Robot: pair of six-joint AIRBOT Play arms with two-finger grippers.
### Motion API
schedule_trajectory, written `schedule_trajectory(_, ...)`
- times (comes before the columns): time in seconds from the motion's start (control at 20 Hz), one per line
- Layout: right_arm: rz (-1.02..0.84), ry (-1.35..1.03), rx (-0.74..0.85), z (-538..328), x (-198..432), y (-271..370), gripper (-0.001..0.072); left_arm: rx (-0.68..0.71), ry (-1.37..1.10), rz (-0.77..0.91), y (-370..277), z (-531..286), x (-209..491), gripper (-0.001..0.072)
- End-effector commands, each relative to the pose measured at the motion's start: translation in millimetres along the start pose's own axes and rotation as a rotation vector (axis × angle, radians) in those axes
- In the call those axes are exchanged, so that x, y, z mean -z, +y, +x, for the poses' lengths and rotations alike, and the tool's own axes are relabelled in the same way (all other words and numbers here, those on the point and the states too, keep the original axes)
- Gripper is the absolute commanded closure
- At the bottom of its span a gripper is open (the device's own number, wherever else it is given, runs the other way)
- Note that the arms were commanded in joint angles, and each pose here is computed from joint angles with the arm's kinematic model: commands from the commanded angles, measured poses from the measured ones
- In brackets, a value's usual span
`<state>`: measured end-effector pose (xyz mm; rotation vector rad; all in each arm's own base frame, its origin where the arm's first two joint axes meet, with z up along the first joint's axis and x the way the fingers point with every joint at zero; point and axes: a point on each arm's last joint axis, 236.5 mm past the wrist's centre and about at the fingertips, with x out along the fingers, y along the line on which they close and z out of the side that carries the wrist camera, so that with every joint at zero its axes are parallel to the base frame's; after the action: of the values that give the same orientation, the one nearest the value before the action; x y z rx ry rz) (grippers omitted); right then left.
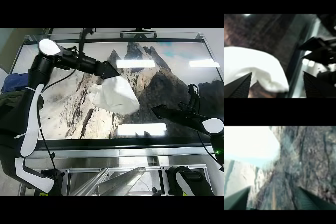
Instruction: Fold the shirts.
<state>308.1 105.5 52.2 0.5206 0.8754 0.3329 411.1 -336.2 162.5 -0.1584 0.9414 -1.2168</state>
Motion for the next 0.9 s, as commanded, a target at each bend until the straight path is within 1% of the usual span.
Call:
schedule_trajectory(0.0, -0.018, -0.013, 0.002, -1, -5, 0, 0.0001, -0.195, 0.136, 0.013, 50, 5, 32, -0.001)
schedule_trajectory(0.1, -0.05, -0.006, 0.008, 4, -7, -3, 0.0002, -0.314, 0.174, -0.029, 90, -20, 45, -0.0009)
schedule_trajectory(0.25, -0.005, 0.055, -0.005, 22, -6, -7, 0.0002, -0.366, 0.186, -0.178, 142, -50, 78, -0.0002)
schedule_trajectory(0.45, 0.019, 0.107, -0.237, 60, -6, 36, 0.0007, -0.423, 0.171, -0.397, 211, -63, 146, -0.0002)
schedule_trajectory(0.55, 0.004, 0.146, -0.282, 88, 6, 51, 0.0007, -0.401, 0.137, -0.433, 225, -53, 166, -0.0001)
schedule_trajectory(0.7, 0.031, 0.271, -0.361, 128, 36, 90, 0.0008, -0.305, 0.086, -0.471, 228, -25, 177, -0.0001)
schedule_trajectory(0.75, 0.013, 0.297, -0.395, 140, 45, 108, 0.0008, -0.277, 0.091, -0.487, 230, -14, 182, -0.0001)
schedule_trajectory(0.85, -0.014, 0.32, -0.391, 168, 55, 124, 0.0008, -0.243, 0.102, -0.499, 232, 7, 189, -0.0002)
